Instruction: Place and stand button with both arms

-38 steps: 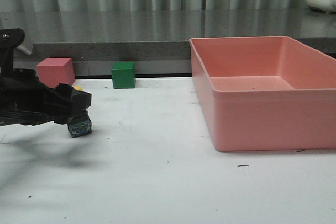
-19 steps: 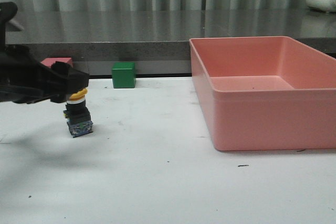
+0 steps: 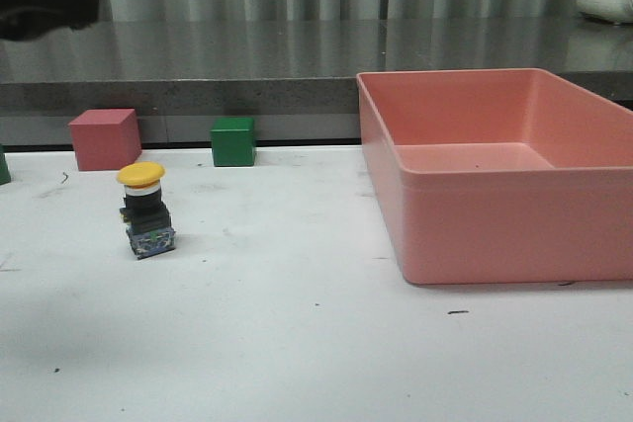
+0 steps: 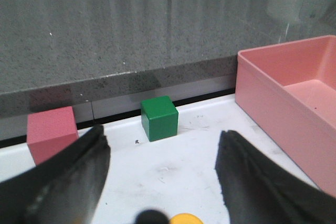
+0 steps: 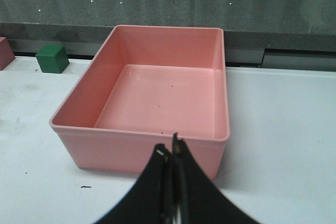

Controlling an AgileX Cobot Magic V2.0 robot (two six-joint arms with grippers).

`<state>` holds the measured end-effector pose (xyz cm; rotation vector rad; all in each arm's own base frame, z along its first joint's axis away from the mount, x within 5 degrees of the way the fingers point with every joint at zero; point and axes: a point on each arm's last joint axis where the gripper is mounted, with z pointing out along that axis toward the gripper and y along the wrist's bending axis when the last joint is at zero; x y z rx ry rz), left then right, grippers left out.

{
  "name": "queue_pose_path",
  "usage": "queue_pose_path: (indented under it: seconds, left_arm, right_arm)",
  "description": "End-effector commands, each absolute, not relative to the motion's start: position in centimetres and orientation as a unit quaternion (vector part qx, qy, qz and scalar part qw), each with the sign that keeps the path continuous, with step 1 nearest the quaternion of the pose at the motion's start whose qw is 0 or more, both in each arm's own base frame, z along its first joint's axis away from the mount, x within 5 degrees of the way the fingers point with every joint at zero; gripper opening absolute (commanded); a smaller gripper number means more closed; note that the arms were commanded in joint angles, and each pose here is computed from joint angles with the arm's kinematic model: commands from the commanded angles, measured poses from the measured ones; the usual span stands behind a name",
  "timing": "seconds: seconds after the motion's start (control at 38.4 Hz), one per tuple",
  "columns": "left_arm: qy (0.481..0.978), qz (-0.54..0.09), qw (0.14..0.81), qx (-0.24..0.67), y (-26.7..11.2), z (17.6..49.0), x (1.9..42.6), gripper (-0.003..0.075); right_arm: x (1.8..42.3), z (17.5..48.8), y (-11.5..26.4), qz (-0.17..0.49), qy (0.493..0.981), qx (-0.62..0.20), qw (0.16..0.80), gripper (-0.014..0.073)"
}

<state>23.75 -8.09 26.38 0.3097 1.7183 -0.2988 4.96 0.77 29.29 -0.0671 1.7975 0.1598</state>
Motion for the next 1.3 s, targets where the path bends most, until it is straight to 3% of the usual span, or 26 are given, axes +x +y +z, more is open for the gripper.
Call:
queue_pose_path:
  seconds: [0.0, 0.18, 0.42, 0.7, 1.28]
  left_arm:
    - [0.704, -0.134, 0.686, 0.124, -7.2, 30.8, 21.2, 0.028]
    - [0.709, -0.11, 0.687, 0.11, -4.9, 33.8, 15.6, -0.0022]
    - [0.745, -0.108, 0.654, 0.069, -2.1, 33.9, 8.1, -0.002]
    - [0.69, -0.116, 0.712, 0.049, 0.7, 32.9, -0.1, -0.002]
    - [0.691, -0.116, 0.712, 0.049, 0.7, 32.8, -0.2, -0.002]
  right_arm:
    - [5.1, 30.7, 0.7, 0.064, 0.752, -0.033, 0.655, -0.0068]
    - [5.1, 30.7, 0.7, 0.064, 0.752, -0.033, 0.655, -0.0068]
    - [5.1, 30.7, 0.7, 0.064, 0.752, -0.033, 0.655, -0.0068]
    - [5.1, 30.7, 0.7, 0.064, 0.752, -0.033, 0.655, -0.0068]
    - [5.1, 30.7, 0.7, 0.064, 0.752, -0.033, 0.655, -0.0068]
